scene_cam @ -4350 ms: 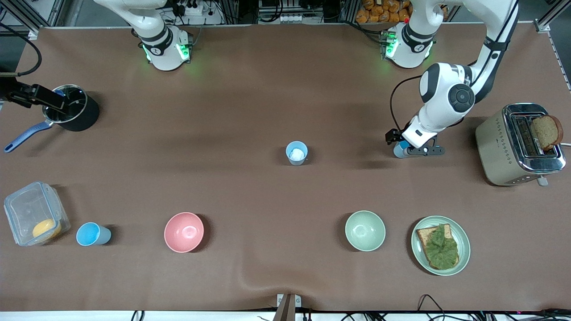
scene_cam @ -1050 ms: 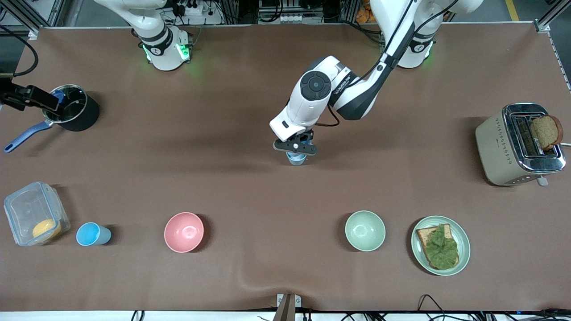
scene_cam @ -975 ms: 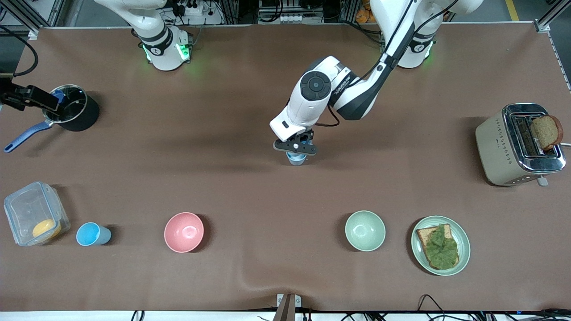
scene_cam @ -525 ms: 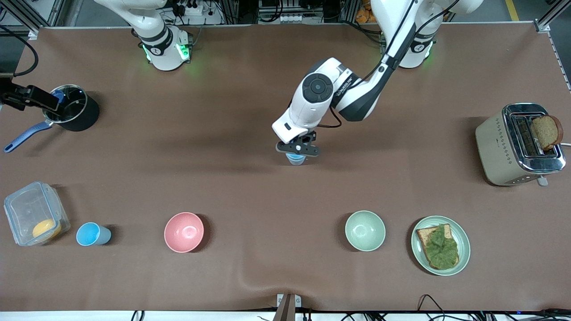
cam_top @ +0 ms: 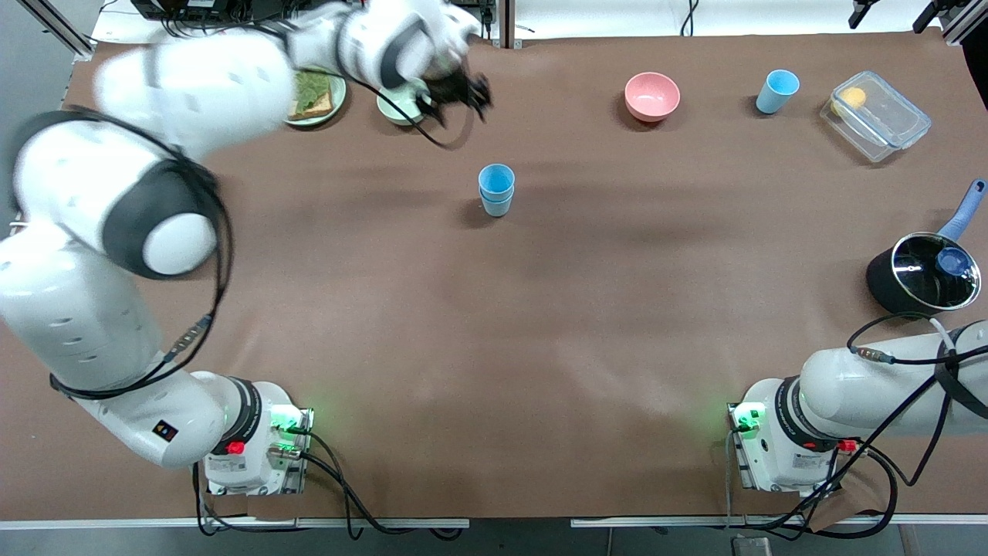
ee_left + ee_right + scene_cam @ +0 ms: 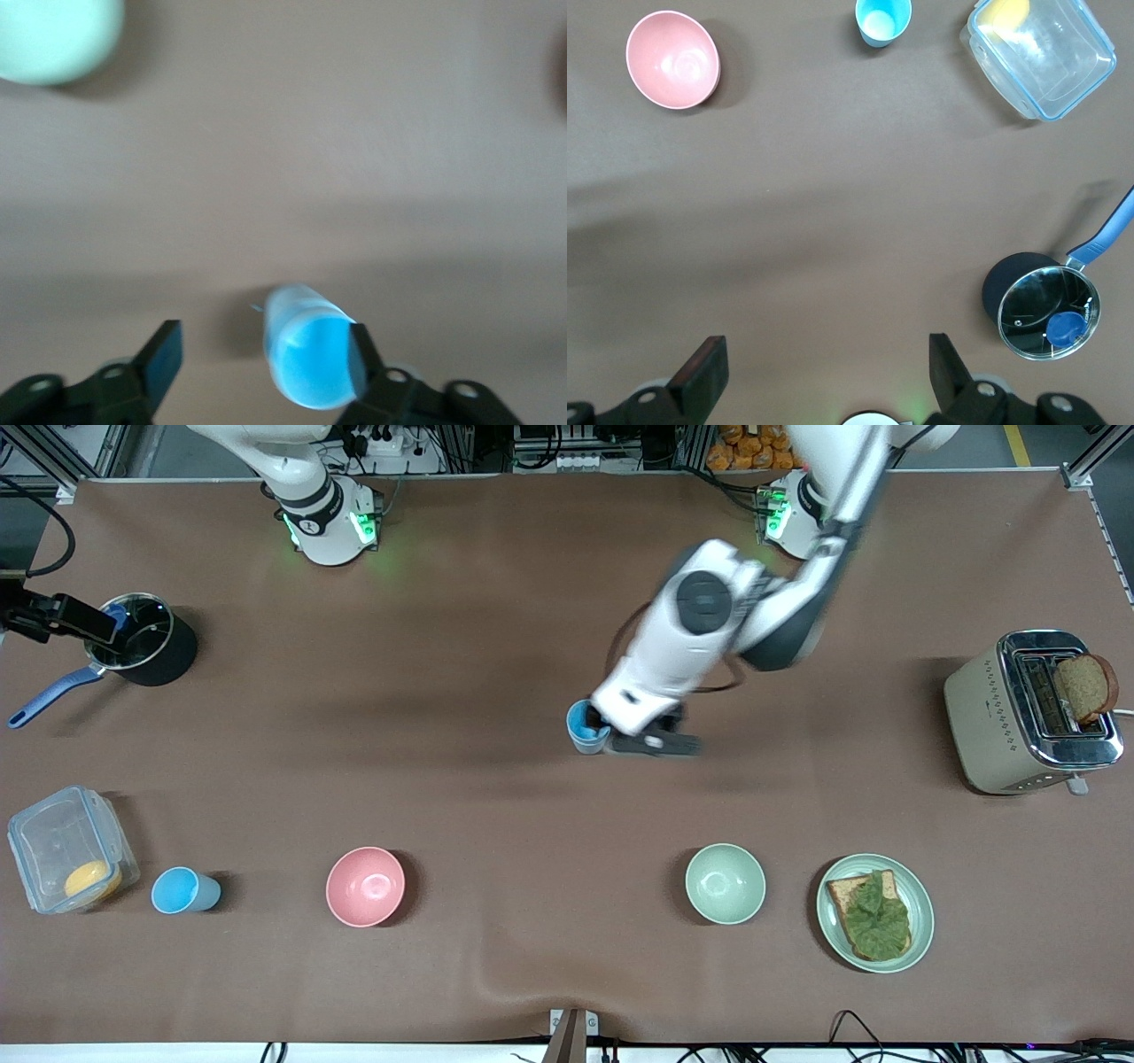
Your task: Stack blue cups with both arms
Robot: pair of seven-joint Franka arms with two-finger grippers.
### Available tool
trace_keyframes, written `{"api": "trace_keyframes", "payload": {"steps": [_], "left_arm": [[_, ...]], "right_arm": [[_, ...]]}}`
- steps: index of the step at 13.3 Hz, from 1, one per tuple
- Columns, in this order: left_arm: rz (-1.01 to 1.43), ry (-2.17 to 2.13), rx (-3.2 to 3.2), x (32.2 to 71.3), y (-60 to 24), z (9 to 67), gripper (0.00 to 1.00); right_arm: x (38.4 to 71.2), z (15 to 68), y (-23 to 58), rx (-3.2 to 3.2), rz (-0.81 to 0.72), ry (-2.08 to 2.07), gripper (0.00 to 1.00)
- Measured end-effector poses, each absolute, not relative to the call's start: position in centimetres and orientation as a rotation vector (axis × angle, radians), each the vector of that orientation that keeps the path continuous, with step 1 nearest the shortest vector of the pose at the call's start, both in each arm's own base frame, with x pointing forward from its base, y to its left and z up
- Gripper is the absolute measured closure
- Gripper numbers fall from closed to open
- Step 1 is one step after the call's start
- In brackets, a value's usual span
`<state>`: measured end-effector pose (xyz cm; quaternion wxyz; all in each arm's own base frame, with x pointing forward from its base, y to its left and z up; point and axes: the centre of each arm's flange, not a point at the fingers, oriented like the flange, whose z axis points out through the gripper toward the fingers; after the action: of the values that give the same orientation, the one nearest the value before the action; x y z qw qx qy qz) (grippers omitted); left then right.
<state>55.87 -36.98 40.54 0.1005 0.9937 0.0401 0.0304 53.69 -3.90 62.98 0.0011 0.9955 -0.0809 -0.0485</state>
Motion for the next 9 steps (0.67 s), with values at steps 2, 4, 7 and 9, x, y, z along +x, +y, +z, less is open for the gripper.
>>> {"api": "trace_keyframes", "payload": {"steps": [2, 4, 7, 9], "left_arm": [[0.101, 0.26, 2.941, 57.7, -27.9, 45.0, 0.0], [0.081, 0.254, 3.001, 57.0, -19.5, 48.9, 0.0], [0.078, 0.093, 3.088, 54.1, -9.7, 54.2, 0.0], [0.068, 0.046, 3.12, 52.0, -4.9, 57.0, 0.0]], "right_arm": [[53.7, 62.9, -4.0, 3.125, -0.155, -0.258, 0.0], [53.7, 62.8, -4.1, 3.125, -0.159, -0.259, 0.0], [53.7, 62.6, -4.5, 3.124, -0.166, -0.271, 0.0], [53.7, 62.5, -4.6, 3.123, -0.169, -0.273, 0.0]]}}
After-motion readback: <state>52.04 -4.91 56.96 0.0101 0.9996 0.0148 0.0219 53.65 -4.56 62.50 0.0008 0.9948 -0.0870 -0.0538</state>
